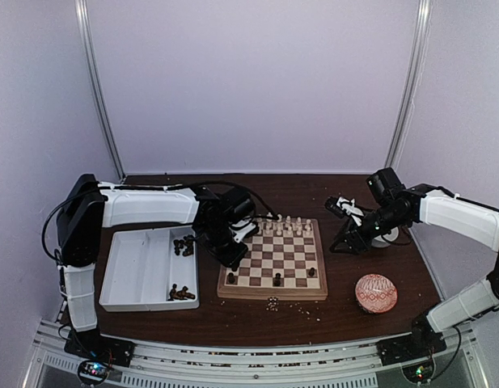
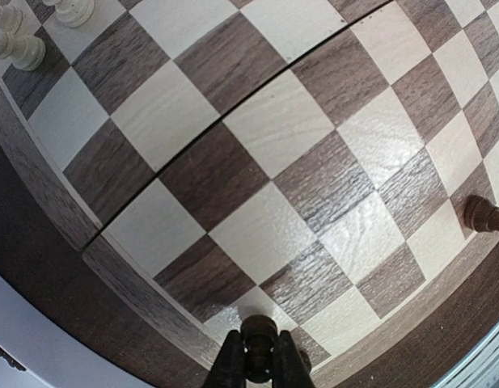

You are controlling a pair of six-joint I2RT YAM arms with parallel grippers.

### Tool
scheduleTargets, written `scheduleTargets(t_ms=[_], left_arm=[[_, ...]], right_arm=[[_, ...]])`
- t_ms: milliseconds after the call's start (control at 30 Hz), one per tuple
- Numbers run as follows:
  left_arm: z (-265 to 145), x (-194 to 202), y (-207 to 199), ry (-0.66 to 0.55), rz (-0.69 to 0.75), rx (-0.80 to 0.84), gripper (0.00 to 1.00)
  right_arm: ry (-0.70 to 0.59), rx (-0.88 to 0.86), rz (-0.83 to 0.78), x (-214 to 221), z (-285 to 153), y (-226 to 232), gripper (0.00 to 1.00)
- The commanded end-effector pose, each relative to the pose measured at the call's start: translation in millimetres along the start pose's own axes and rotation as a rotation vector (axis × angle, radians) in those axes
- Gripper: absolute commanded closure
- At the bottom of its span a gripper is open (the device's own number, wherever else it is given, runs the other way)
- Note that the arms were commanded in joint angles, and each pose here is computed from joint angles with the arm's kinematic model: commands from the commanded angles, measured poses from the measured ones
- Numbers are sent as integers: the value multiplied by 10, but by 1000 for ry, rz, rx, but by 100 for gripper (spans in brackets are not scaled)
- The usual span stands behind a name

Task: Set up the chess pieces on the board
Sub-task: Place the pawn at h7.

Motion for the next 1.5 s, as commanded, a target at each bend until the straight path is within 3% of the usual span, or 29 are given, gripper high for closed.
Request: scheduleTargets(t_ms=[0,567,900,1467], left_arm=[[8,-2,-10,1,22,-6,96],[47,24,-4,14,19,-7,93],[24,34,11,21,15,-18,85],[-402,-183,-40,-78,22,-13,75]], right_arm=[[-5,19,-19,-55,-55,-23,55],[-1,16,-16,-44,-47,-21,55],[-1,12,-16,-47,-44,-19,55],[1,8,-13,-49,-35,-23,55]])
Point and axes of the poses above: each gripper's point midway between its finger pads, its own z axis out along the fingers, its own y axis along the line the jaws close on, x = y × z, the point moved 2 cm from there along -z, back along the fingers, and after that the axes turned 3 degrees about -z, right-handed, at the moved point
